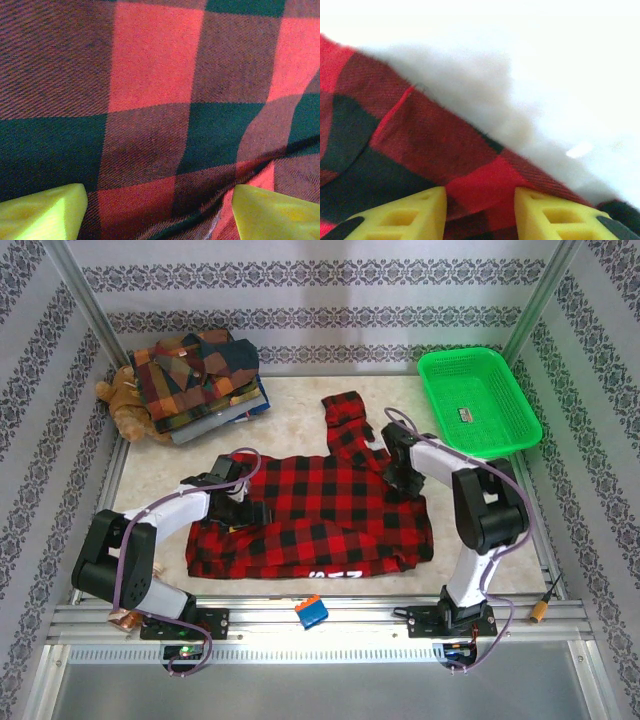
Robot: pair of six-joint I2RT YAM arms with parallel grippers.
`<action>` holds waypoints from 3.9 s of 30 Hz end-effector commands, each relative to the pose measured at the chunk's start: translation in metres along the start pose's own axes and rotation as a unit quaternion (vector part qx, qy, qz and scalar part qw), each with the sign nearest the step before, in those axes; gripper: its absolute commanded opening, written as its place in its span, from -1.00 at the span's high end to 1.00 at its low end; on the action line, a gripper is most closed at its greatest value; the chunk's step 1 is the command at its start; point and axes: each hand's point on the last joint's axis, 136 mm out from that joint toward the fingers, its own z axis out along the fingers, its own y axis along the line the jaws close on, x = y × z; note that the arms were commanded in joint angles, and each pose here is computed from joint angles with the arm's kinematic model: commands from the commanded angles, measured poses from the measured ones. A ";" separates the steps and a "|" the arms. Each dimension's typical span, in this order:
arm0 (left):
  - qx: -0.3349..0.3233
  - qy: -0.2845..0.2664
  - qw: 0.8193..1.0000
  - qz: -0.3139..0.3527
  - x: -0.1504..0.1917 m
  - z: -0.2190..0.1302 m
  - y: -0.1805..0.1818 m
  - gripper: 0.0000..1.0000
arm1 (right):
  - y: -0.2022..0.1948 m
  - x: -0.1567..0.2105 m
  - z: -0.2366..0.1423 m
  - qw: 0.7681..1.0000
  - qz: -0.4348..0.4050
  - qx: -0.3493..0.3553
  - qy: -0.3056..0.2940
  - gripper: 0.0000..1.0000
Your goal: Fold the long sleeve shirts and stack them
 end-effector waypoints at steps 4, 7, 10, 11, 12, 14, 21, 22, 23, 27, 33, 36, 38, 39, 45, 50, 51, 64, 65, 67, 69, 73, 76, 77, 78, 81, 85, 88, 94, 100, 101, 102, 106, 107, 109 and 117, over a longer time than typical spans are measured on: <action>0.029 0.002 0.999 0.018 0.003 -0.014 -0.008 -0.56 | -0.001 -0.019 -0.025 0.997 0.025 -0.040 -0.058 0.04; 0.082 -0.029 0.996 0.029 -0.013 -0.038 -0.036 -0.58 | 0.047 -0.041 -0.055 0.986 -0.036 -0.131 -0.096 -0.11; 0.103 -0.063 0.992 0.036 -0.031 -0.065 -0.055 -0.67 | 0.086 -0.060 -0.075 0.971 -0.106 -0.187 -0.110 -0.19; 0.099 -0.074 0.991 0.040 -0.039 -0.073 -0.059 -0.71 | 0.100 -0.065 -0.077 0.964 -0.131 -0.209 -0.103 -0.19; 0.092 -0.078 0.992 0.044 -0.044 -0.078 -0.058 -0.74 | 0.109 -0.070 -0.077 0.961 -0.146 -0.215 -0.097 -0.19; 0.077 -0.073 0.994 0.041 -0.057 -0.082 -0.054 -0.74 | 0.128 -0.078 -0.072 0.955 -0.178 -0.223 -0.080 -0.14; 0.026 -0.069 0.996 0.040 -0.103 -0.078 -0.024 -0.68 | 0.163 -0.101 -0.038 0.952 -0.222 -0.202 -0.058 -0.03; 0.022 -0.066 0.997 0.041 -0.109 -0.076 -0.019 -0.65 | 0.165 -0.102 -0.034 0.953 -0.226 -0.195 -0.056 -0.03; 0.012 -0.065 0.997 0.042 -0.114 -0.074 -0.012 -0.64 | 0.166 -0.105 -0.031 0.954 -0.227 -0.189 -0.058 -0.03; -0.025 -0.078 0.996 0.032 -0.134 -0.077 0.014 -0.64 | 0.169 -0.113 -0.022 0.954 -0.228 -0.185 -0.064 -0.02; -0.033 -0.088 0.995 0.023 -0.151 -0.079 0.029 -0.64 | 0.172 -0.116 -0.007 0.954 -0.234 -0.178 -0.052 0.01; -0.039 -0.085 0.995 0.025 -0.169 -0.072 0.045 -0.60 | 0.174 -0.117 0.008 0.956 -0.228 -0.183 -0.033 0.09; -0.041 -0.082 0.995 0.025 -0.174 -0.069 0.049 -0.57 | 0.177 -0.116 0.011 0.955 -0.227 -0.190 -0.027 0.11; -0.044 -0.083 0.995 0.024 -0.178 -0.068 0.051 -0.57 | 0.179 -0.115 0.013 0.954 -0.227 -0.194 -0.024 0.11; -0.047 -0.083 0.995 0.034 -0.198 -0.060 0.057 -0.54 | 0.179 -0.110 0.024 0.956 -0.221 -0.192 -0.007 0.24; -0.053 -0.079 0.994 0.050 -0.211 -0.054 0.060 -0.47 | 0.179 -0.112 0.021 0.958 -0.211 -0.194 -0.011 0.45; -0.052 -0.077 0.994 0.055 -0.212 -0.053 0.059 -0.45 | 0.179 -0.112 0.020 0.958 -0.211 -0.194 -0.012 0.47; -0.013 -0.038 0.996 0.075 -0.205 -0.025 0.053 -0.25 | 0.177 -0.111 0.017 0.960 -0.208 -0.189 -0.010 0.59; -0.013 -0.033 0.997 0.074 -0.204 -0.022 0.054 -0.24 | 0.176 -0.110 0.016 0.960 -0.207 -0.189 -0.010 0.60; -0.006 -0.027 0.997 0.073 -0.202 -0.017 0.054 -0.20 | 0.177 -0.110 0.015 0.959 -0.207 -0.190 -0.010 0.61; -0.001 -0.022 0.997 0.073 -0.200 -0.013 0.053 -0.18 | 0.177 -0.109 0.014 0.959 -0.207 -0.190 -0.011 0.62; 0.003 -0.008 0.997 0.075 -0.196 -0.004 0.053 0.03 | 0.178 -0.108 0.008 0.960 -0.198 -0.198 -0.014 0.67; -0.004 -0.017 0.997 0.077 -0.199 -0.007 0.054 0.46 | 0.181 -0.108 0.000 0.959 -0.196 -0.206 -0.021 0.74; -0.007 -0.022 0.997 0.079 -0.202 -0.010 0.054 0.61 | 0.181 -0.109 -0.004 0.958 -0.196 -0.208 -0.024 0.77; -0.009 -0.027 0.996 0.080 -0.204 -0.014 0.053 0.71 | 0.183 -0.109 -0.008 0.957 -0.196 -0.212 -0.027 0.79; -0.009 -0.048 0.995 0.088 -0.210 -0.027 0.048 0.81 | 0.188 -0.111 -0.024 0.952 -0.200 -0.227 -0.036 0.89; -0.003 -0.079 0.992 0.098 -0.214 -0.045 0.039 0.89 | 0.187 -0.114 -0.044 0.950 -0.203 -0.231 -0.053 1.00; 0.007 -0.095 0.990 0.102 -0.211 -0.056 0.033 0.95 | 0.184 -0.118 -0.060 0.947 -0.202 -0.239 -0.068 1.00; 0.011 -0.121 0.988 0.099 -0.202 -0.071 0.028 1.00 | 0.176 -0.120 -0.085 0.944 -0.202 -0.248 -0.077 1.00; 0.045 -0.166 0.980 0.098 -0.201 -0.100 0.008 1.00 | 0.164 -0.131 -0.129 0.940 -0.165 -0.289 -0.078 1.00; 0.052 -0.172 0.979 0.099 -0.200 -0.105 0.004 1.00 | 0.162 -0.134 -0.134 0.940 -0.153 -0.298 -0.072 1.00; 0.058 -0.178 0.977 0.100 -0.200 -0.108 0.001 1.00 | 0.162 -0.135 -0.138 0.939 -0.142 -0.307 -0.064 0.99; 0.074 -0.190 0.974 0.099 -0.195 -0.113 -0.004 1.00 | 0.155 -0.137 -0.133 0.944 -0.124 -0.303 -0.046 0.92; 0.077 -0.188 0.974 0.097 -0.194 -0.111 -0.005 1.00 | 0.153 -0.135 -0.125 0.947 -0.123 -0.294 -0.040 0.92; 0.083 -0.183 0.975 0.093 -0.191 -0.107 -0.004 1.00 | 0.152 -0.128 -0.104 0.951 -0.123 -0.284 -0.019 0.93; 0.081 -0.155 0.981 0.085 -0.174 -0.086 0.002 1.00 | 0.144 -0.104 -0.046 0.961 -0.145 -0.236 -0.003 0.74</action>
